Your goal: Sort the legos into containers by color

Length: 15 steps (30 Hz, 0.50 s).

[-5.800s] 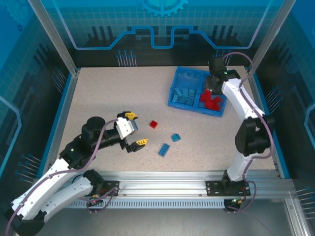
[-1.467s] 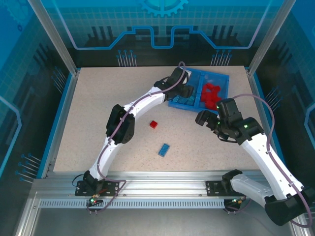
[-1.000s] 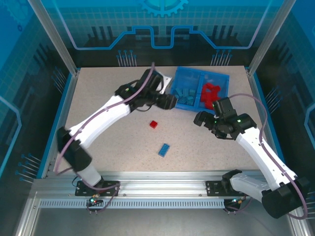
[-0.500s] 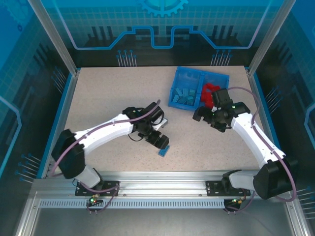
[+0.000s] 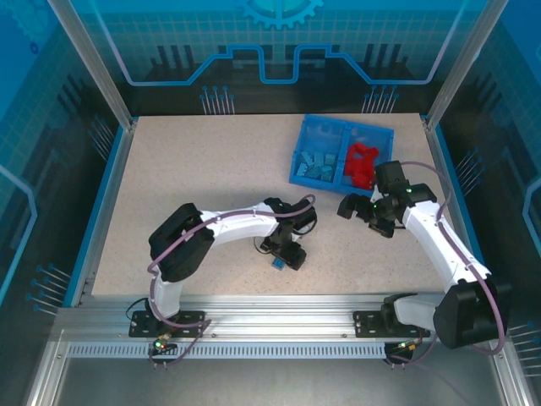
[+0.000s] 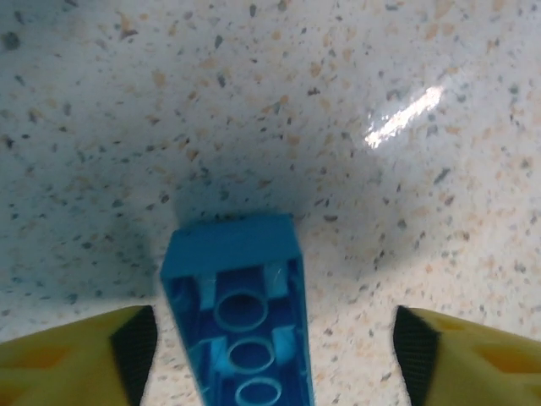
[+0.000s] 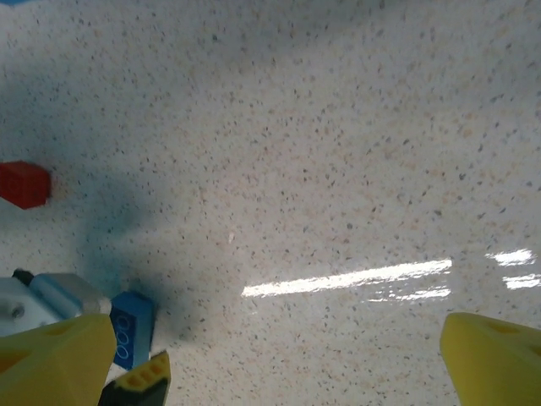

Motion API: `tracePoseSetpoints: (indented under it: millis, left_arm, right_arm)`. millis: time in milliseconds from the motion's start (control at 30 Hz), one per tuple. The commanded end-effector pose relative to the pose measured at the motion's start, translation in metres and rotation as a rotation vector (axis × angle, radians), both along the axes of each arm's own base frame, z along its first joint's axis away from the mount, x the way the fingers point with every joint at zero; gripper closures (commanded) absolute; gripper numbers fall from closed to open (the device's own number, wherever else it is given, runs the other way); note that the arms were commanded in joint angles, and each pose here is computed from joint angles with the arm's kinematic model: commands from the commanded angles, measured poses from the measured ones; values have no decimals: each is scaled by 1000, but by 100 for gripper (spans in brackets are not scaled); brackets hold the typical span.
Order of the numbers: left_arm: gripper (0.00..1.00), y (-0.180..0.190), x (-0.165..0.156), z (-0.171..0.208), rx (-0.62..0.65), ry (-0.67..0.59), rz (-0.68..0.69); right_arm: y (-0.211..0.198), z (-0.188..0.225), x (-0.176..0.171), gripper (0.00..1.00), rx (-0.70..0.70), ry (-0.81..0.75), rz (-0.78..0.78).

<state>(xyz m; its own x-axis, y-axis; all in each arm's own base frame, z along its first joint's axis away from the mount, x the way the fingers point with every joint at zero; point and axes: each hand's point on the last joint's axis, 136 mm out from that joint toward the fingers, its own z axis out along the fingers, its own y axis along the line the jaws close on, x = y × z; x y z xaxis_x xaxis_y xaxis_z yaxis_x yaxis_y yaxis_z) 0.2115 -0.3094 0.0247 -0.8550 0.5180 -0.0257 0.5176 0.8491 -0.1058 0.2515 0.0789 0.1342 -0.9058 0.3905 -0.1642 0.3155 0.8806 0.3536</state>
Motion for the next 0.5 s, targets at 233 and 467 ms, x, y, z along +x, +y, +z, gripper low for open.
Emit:
tracePoseSetpoints:
  millis: [233, 467]
  left_arm:
    - [70, 6, 23, -8, 67, -139, 132]
    - [73, -10, 51, 60, -35, -284, 180]
  right_arm:
    - [-1, 14, -23, 0, 21, -70, 97]
    - [8, 32, -28, 0, 55, -139, 180]
